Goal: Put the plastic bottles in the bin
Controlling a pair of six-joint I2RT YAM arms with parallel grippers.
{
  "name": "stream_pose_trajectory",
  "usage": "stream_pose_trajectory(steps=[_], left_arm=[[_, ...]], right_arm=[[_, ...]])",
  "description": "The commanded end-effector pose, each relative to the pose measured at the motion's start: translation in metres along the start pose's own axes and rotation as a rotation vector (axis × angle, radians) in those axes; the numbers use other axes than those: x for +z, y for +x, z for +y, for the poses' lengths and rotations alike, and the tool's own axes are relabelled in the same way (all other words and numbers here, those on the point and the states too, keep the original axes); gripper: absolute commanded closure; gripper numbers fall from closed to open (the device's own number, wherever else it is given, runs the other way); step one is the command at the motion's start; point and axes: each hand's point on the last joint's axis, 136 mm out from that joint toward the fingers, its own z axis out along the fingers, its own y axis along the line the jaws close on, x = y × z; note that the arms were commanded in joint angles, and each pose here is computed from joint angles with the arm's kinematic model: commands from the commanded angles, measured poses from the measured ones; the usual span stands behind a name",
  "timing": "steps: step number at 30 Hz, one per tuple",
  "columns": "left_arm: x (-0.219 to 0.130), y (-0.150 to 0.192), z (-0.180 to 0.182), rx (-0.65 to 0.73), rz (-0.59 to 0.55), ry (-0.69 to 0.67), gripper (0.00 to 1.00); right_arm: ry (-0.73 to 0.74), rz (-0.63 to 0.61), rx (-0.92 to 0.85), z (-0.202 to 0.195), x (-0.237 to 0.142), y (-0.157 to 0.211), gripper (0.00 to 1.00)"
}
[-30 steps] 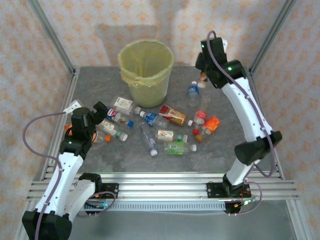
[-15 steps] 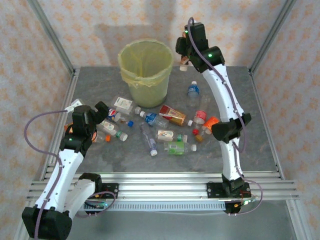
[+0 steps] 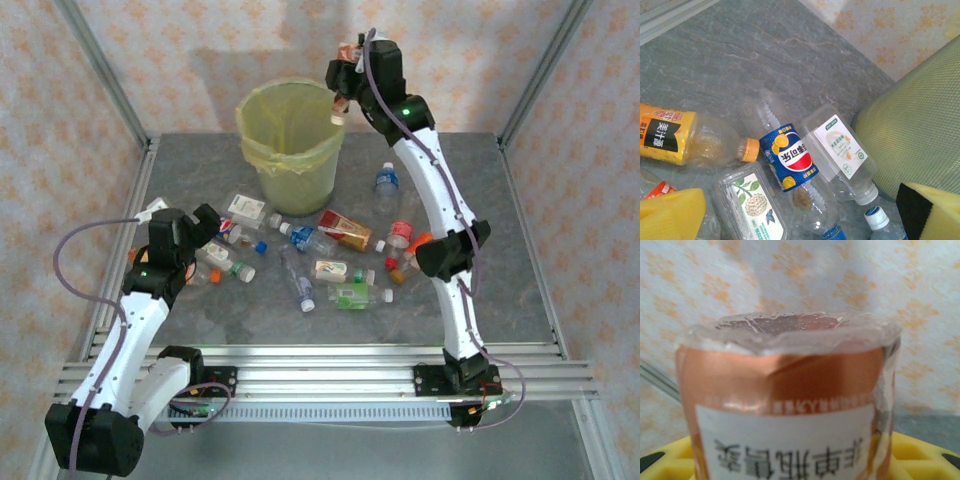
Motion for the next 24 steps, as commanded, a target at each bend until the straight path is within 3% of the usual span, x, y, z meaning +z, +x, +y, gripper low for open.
stream_pose_trajectory(steps=[1,10,24], left_arm=[[-0.004,-0.010,-0.007,0.002,-0.012,0.015,0.00],[-0.006,-0.011,-0.008,0.013,-0.010,0.013,0.00],[-0.012,-0.012,-0.007,-0.011,-0.017,0.023,0.00]], right_arm=[[-0.136,-0.119,0.010,0.037,-0.009,-0.031,0.64],[-0.271,-0.218,-0.008,0.068,0.009,-0.036,0.64],[-0.214,-0.160,-0.101,0.051,0.065,0.019,0.64]])
